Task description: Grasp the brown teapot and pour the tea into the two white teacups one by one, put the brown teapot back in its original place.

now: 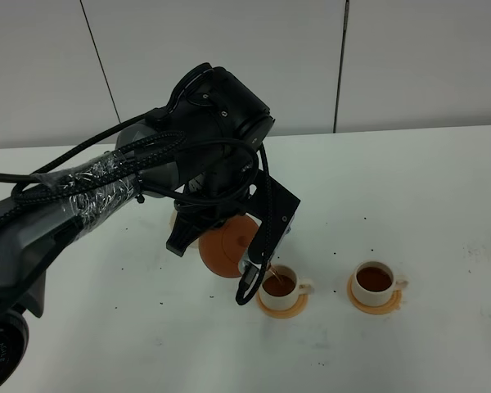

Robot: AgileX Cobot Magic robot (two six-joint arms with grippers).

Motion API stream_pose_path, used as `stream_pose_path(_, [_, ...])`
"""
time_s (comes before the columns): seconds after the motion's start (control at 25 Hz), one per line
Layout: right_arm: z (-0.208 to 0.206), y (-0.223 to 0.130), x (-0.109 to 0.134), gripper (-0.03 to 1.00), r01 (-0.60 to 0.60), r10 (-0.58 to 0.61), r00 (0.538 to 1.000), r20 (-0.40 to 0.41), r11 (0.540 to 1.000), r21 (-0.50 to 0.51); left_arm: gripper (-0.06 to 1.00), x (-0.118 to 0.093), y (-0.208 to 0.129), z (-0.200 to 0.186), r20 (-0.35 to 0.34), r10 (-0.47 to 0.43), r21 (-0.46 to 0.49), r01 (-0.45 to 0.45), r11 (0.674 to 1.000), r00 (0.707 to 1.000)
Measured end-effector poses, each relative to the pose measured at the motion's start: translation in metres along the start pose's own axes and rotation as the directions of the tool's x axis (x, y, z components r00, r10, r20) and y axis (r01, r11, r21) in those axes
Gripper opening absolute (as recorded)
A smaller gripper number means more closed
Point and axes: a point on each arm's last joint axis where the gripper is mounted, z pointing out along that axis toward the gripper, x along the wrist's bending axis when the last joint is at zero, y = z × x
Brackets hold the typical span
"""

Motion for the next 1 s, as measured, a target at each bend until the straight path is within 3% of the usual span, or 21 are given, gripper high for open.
stream_pose_path(1.0, [0.0,0.0,0.0,0.23,0.0,0.0,1.0,0.0,1.0,0.0,0.18,0.001,-0.0003,-0.0018,-0.015,0.017,0.042,-0.017,0.999,1.0])
